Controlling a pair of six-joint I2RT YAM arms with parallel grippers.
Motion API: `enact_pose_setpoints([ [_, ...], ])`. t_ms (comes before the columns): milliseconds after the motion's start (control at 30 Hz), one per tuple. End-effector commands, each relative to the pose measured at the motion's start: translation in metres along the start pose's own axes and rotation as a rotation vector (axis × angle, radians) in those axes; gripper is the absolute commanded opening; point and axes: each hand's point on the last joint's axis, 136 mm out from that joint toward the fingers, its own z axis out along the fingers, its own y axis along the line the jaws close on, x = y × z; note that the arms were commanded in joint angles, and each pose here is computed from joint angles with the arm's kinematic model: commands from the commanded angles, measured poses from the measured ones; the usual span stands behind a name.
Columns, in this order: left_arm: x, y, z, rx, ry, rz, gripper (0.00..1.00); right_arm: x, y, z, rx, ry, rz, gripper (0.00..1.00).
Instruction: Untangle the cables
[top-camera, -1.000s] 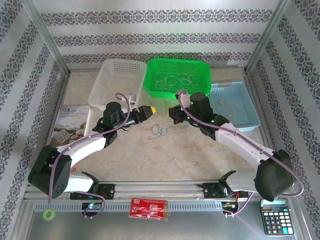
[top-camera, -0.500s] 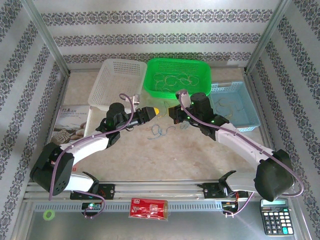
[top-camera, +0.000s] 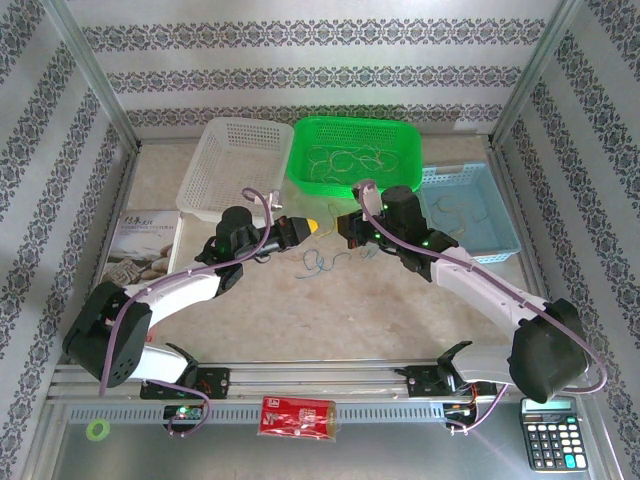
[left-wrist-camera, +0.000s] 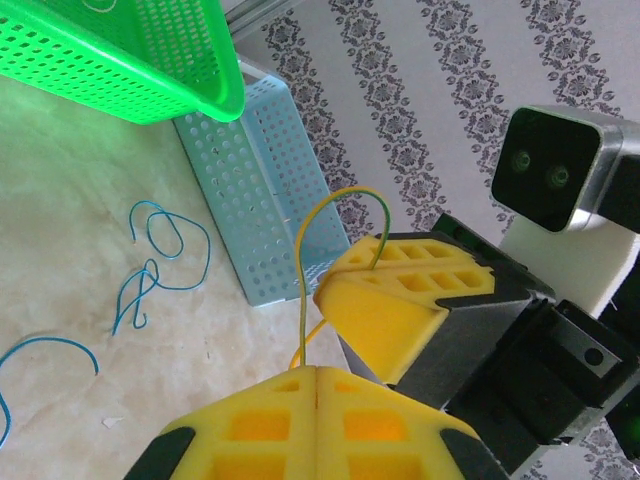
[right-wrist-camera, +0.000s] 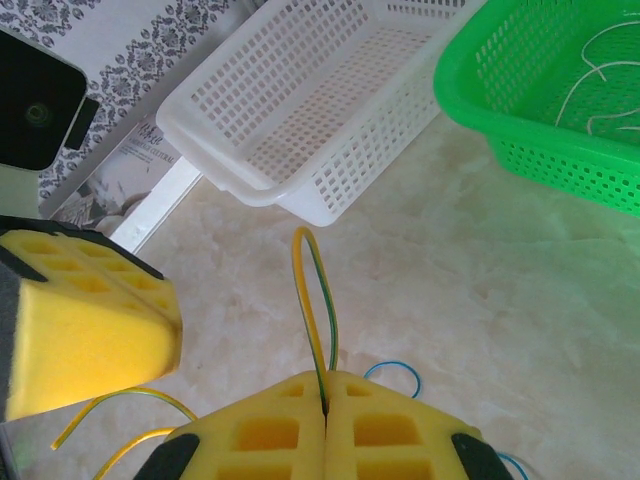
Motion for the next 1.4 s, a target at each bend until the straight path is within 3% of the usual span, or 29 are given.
enact_pose_setpoints([
  [0,-0.011,-0.024,0.002,0.062,-0.038,0.060,0.00,0.001,0.000,-0.004,-0.020,-0.012,0.010,0.00],
  [367,-0.048,-0.025,-0.024,-0.084,-0.171,0.179,0.00,0.024,-0.023,-0.020,0.023,-0.013,0.059,0.00],
  [500,-0.045,-0.030,-0.021,-0.074,-0.126,0.202,0.00,0.023,-0.015,-0.026,-0.041,-0.025,0.064,0.00],
  [633,-0.034,-0.030,-0.011,-0.040,-0.045,0.210,0.33,0.018,0.004,-0.031,-0.146,-0.021,0.052,0.00],
  [733,-0.024,-0.028,-0.002,-0.010,-0.007,0.204,0.44,0.013,0.013,-0.032,-0.192,-0.019,0.053,0.00],
  [900,-0.010,-0.025,0.011,0.002,0.027,0.214,0.49,0.006,0.021,-0.032,-0.236,-0.026,0.073,0.00],
  [1367,0.004,-0.026,0.030,0.033,0.062,0.217,0.51,-0.002,0.030,-0.029,-0.300,-0.036,0.116,0.00],
])
